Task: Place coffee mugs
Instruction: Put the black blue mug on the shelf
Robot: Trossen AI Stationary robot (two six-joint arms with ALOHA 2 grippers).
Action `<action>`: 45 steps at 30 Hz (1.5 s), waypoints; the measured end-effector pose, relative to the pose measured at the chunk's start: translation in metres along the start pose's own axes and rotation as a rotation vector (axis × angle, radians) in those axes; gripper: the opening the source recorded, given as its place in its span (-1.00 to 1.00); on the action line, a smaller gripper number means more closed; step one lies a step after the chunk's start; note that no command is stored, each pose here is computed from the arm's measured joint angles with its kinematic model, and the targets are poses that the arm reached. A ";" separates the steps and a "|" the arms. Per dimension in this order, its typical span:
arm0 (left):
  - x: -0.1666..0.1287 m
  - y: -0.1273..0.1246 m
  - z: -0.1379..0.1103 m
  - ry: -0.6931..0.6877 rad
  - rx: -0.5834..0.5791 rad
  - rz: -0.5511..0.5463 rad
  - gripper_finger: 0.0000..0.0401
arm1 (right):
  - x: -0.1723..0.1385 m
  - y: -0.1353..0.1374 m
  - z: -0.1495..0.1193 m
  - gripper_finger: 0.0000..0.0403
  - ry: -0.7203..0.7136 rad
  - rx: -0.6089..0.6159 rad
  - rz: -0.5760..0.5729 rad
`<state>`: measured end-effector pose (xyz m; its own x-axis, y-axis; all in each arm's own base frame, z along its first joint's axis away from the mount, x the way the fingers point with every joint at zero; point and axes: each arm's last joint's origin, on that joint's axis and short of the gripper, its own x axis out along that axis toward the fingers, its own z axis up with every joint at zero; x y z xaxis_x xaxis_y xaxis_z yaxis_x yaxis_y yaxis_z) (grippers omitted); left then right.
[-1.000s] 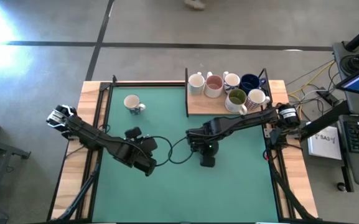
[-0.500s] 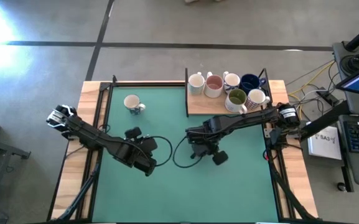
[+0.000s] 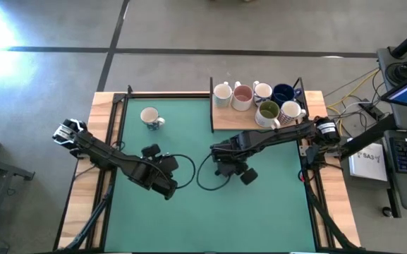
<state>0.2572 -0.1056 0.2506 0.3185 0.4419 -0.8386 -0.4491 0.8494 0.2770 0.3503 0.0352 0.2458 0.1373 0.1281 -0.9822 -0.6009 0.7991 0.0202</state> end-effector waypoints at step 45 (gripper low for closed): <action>0.000 0.002 -0.002 0.017 0.098 0.014 -0.50 | 0.012 -0.041 0.008 -0.20 -0.124 1.327 -0.131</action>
<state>0.2549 -0.1049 0.2503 0.2986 0.4497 -0.8418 -0.3691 0.8678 0.3327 0.3832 0.0088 0.2346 0.2468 0.0025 -0.9691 0.6263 0.7627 0.1615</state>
